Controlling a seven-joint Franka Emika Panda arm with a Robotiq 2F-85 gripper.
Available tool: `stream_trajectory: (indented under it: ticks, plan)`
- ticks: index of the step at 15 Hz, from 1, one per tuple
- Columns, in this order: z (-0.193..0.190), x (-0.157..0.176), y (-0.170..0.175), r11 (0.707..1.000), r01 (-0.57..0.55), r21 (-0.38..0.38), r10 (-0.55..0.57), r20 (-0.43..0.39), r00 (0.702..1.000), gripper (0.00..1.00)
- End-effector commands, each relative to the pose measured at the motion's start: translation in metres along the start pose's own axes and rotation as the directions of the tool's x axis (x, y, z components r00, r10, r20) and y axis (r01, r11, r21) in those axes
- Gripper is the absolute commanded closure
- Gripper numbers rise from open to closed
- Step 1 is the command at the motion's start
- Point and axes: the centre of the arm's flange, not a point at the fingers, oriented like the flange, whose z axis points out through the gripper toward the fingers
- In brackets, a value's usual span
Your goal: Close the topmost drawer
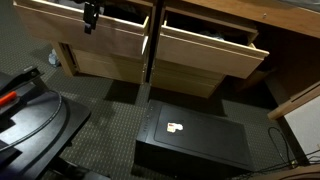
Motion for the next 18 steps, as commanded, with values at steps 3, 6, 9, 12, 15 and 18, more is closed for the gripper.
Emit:
stream_trajectory:
  ticks: [3, 6, 9, 12, 15, 18]
  plan:
    - [-0.001, 0.014, 0.009, 0.994, -0.032, -0.107, 0.036, 0.032, 0.999, 0.0]
    - [0.001, 0.012, 0.006, 1.0, -0.019, -0.011, 0.019, -0.005, 1.0, 0.0]
    - [0.019, 0.018, -0.016, 0.993, 0.031, 0.11, -0.013, -0.164, 0.986, 0.0]
    - [0.034, 0.021, -0.036, 0.966, 0.108, 0.233, -0.039, -0.283, 0.958, 0.0]
    - [0.038, 0.03, -0.044, 0.932, 0.171, 0.32, -0.036, -0.387, 0.921, 0.0]
    - [0.036, 0.027, -0.045, 0.931, 0.163, 0.326, -0.017, -0.406, 0.914, 0.0]
